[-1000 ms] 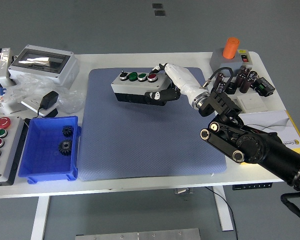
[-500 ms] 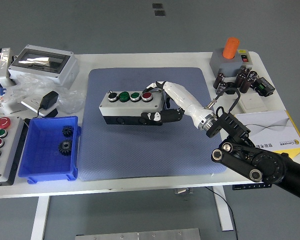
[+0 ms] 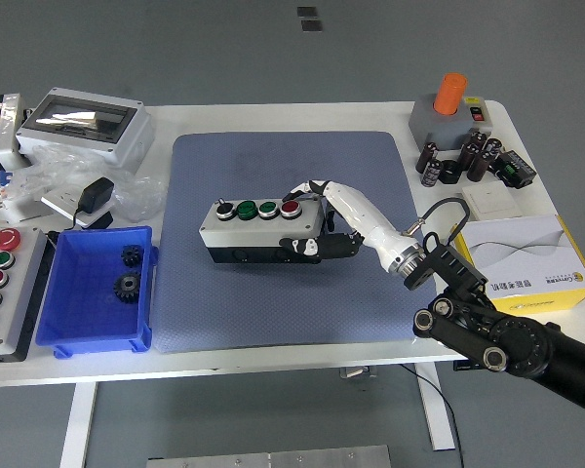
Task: Pick up the button,place it on the desk,press the button,press the button
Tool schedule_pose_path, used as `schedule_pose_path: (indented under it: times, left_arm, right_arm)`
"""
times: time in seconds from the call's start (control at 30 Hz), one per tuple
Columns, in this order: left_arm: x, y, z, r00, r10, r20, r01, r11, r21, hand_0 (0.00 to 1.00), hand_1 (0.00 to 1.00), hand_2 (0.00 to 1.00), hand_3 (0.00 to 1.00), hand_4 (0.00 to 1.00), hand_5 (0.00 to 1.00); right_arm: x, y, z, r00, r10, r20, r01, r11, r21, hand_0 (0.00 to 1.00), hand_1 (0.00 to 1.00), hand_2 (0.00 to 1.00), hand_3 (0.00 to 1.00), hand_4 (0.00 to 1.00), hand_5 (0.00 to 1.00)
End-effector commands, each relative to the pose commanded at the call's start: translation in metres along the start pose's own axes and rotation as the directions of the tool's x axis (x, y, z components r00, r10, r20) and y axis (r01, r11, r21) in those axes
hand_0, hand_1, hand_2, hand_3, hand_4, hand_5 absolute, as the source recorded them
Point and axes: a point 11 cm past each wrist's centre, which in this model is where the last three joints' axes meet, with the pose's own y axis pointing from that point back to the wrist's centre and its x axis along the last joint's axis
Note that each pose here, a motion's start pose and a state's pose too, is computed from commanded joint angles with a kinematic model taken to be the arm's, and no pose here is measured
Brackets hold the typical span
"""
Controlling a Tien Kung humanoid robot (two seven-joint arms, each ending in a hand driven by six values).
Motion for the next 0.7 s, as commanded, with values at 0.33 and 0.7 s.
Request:
schedule_pose_path:
  times: [0.33,0.7]
  left_arm:
    - [0.0,0.0,0.001,1.0,-0.001,0.004,0.001,1.0,-0.001,0.731,0.733,0.636,0.7,0.643,0.189]
    - [0.0,0.0,-0.001,1.0,-0.002,0.005,0.002,1.0,0.003,0.73,0.733,0.636,0.7,0.643,0.189]
  right_arm:
    - [-0.004,-0.002,0.01,0.997,-0.038,-0.065,0.036,0.999,-0.023,0.392,0.519,0.408,0.427,0.445,0.002]
    - [-0.004,-0.002,0.016,0.988,-0.1,-0.116,0.094,0.994,-0.053,0.613,0.667,0.63,0.528,0.451,0.002]
